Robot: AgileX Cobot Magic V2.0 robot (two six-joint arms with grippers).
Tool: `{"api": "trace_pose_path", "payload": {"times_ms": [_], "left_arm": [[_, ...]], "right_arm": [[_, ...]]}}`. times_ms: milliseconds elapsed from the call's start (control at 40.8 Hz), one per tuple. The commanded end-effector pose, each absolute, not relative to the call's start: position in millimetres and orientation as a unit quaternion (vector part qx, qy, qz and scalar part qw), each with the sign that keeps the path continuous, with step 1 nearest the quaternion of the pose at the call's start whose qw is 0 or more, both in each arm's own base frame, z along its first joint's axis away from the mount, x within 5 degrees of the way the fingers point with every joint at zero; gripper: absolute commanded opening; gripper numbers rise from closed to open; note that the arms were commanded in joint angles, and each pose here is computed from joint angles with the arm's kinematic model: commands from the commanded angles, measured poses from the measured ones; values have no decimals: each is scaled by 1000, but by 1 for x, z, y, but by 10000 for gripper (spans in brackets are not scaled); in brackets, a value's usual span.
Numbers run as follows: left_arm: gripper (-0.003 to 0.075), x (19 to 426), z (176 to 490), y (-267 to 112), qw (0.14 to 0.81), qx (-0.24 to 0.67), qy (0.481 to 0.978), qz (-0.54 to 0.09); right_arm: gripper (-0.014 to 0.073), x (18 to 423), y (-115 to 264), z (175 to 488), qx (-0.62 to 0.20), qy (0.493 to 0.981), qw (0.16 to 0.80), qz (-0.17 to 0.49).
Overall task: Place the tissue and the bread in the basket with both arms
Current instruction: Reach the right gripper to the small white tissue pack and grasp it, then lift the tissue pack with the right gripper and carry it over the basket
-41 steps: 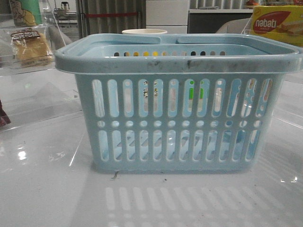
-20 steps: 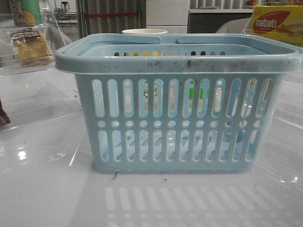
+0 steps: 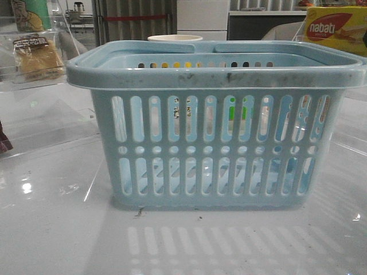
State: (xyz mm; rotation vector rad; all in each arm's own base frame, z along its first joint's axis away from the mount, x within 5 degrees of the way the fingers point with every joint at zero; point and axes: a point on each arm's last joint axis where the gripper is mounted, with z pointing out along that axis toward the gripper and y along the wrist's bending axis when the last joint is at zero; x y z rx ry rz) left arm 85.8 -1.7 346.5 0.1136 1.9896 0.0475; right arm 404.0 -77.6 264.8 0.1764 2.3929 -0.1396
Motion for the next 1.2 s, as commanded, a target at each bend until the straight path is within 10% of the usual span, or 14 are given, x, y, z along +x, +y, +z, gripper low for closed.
{"api": "trace_pose_path", "payload": {"times_ms": [0, 368, 1176], "left_arm": [[486, 88, 362, -2, 584, 46, 810, 20], [486, 88, 362, -2, 584, 46, 810, 20], [486, 88, 362, -2, 584, 46, 810, 20]], "right_arm": [[566, 407, -81, 300, 61, 895, 436, -70], [202, 406, -81, 300, 62, 899, 428, -70], [195, 313, 10, 454, 7, 877, 478, 54]]}}
